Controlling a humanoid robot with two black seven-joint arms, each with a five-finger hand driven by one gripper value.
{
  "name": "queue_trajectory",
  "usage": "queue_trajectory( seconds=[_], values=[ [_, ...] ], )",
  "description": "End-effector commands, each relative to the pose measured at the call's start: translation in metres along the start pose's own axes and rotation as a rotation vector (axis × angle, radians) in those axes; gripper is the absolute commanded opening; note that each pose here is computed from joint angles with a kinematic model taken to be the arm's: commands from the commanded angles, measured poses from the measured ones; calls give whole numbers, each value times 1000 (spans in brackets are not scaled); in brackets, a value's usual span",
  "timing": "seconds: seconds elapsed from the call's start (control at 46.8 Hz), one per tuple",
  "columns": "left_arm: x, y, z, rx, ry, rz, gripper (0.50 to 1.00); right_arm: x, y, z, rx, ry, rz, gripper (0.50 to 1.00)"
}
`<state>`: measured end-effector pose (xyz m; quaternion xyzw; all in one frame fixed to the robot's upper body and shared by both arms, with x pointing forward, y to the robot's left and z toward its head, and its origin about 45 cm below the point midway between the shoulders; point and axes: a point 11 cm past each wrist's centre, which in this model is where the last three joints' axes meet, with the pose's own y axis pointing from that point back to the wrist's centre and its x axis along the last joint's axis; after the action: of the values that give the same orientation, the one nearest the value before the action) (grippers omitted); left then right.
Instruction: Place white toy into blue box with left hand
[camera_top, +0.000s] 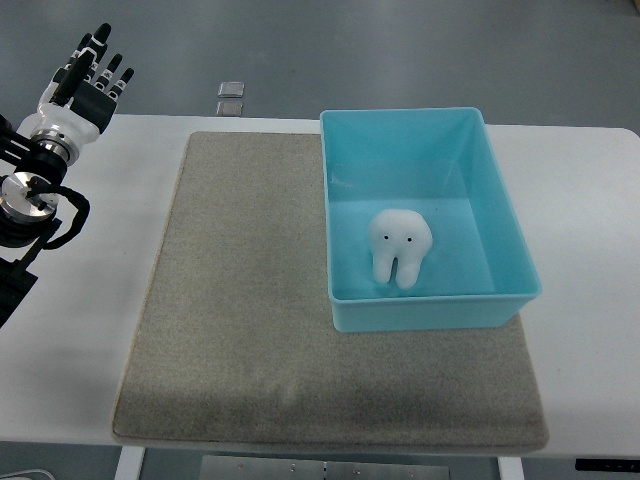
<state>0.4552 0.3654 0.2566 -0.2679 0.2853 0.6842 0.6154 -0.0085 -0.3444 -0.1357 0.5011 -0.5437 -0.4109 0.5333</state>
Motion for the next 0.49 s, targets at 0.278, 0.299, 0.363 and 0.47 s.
queue_trajectory(
  seconds=[0.278,0.299,0.363,0.47],
  values=[
    [6,3,1,-16,38,11,994,-1,0,0,-1,0,-3,936],
    [6,3,1,-16,37,11,994,-1,0,0,-1,0,-4,936],
    [6,3,0,-15,40,11,994,-1,0,0,1,-1,-7,936],
    [6,3,0,-16,40,11,994,-2,0,-2,4,-1,-9,936]
  ],
)
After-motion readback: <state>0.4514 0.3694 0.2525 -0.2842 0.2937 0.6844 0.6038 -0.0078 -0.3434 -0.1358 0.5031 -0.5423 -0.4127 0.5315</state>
